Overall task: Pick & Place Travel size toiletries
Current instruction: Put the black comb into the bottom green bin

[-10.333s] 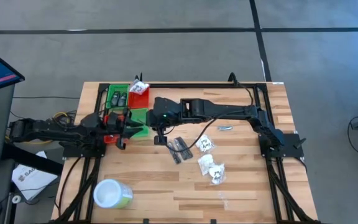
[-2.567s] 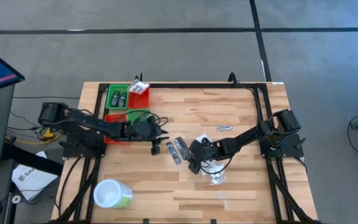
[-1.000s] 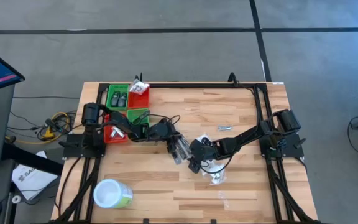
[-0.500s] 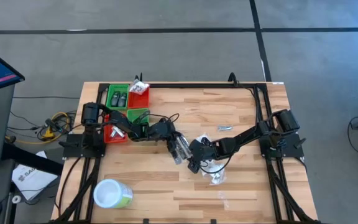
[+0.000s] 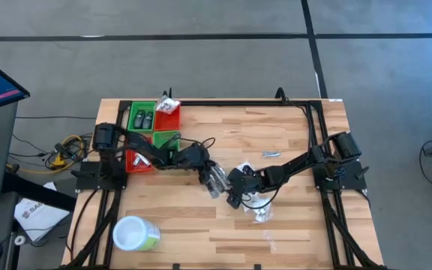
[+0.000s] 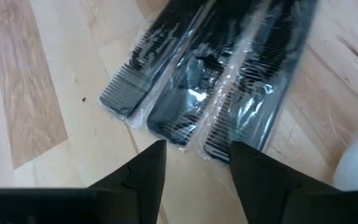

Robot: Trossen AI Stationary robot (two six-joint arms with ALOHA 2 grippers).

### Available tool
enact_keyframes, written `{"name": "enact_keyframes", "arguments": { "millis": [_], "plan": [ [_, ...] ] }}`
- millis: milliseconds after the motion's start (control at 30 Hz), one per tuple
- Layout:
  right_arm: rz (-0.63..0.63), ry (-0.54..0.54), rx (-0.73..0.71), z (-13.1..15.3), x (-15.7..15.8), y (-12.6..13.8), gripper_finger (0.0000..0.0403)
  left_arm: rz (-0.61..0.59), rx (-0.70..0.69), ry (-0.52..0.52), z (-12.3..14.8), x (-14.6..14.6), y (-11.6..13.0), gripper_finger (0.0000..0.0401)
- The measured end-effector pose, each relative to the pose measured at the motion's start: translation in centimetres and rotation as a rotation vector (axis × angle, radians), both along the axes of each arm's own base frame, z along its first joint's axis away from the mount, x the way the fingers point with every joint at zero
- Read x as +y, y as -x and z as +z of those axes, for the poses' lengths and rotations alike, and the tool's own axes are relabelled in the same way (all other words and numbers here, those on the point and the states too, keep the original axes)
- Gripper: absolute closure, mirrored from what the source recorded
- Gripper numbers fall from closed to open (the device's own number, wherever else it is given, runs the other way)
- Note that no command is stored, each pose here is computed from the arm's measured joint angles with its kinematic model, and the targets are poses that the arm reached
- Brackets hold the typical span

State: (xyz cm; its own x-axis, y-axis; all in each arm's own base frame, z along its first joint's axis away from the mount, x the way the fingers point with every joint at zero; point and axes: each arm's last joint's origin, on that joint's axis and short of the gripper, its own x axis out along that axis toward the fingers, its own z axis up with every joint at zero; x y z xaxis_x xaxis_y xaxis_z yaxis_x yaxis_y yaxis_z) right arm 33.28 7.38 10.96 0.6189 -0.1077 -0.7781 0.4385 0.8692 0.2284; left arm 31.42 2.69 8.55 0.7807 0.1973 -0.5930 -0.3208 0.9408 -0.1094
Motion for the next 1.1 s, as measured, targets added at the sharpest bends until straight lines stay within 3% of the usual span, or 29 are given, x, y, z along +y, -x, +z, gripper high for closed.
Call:
{"name": "enact_keyframes", "arguments": {
  "millis": [200,467,600,733,867,1000,1100],
  "plan": [
    [-0.020,-0.001,-0.022,0.0,-0.5,-0.3,0.0237,-0.037,-0.052,-0.018,2.5,-0.4,0.1,0.0400],
    [-0.030,0.005,0.014,-1.0,-1.0,-0.4,0.0232,-0.026,-0.033,-0.029,2.1,-0.7,0.1,0.0400],
    [-0.019,0.020,0.021,-1.7,-1.0,-0.9,0.0241,0.032,-0.033,-0.094,2.2,-0.4,0.1,0.0400],
    [0.039,0.037,0.027,-0.9,-0.9,-1.2,0.0252,0.063,-0.020,-0.141,2.2,0.1,0.1,0.0401],
    [0.084,0.042,0.029,0.2,-0.3,-1.2,0.0263,0.099,-0.031,-0.108,2.2,0.5,0.2,0.0395],
    [0.100,0.047,0.063,0.5,0.2,-0.8,0.0270,0.048,-0.037,-0.053,2.2,0.8,0.2,0.0378],
    [0.100,0.047,0.066,0.5,0.1,-0.8,0.0268,-0.057,-0.034,-0.044,2.2,0.7,0.2,0.0352]
  ]
}}
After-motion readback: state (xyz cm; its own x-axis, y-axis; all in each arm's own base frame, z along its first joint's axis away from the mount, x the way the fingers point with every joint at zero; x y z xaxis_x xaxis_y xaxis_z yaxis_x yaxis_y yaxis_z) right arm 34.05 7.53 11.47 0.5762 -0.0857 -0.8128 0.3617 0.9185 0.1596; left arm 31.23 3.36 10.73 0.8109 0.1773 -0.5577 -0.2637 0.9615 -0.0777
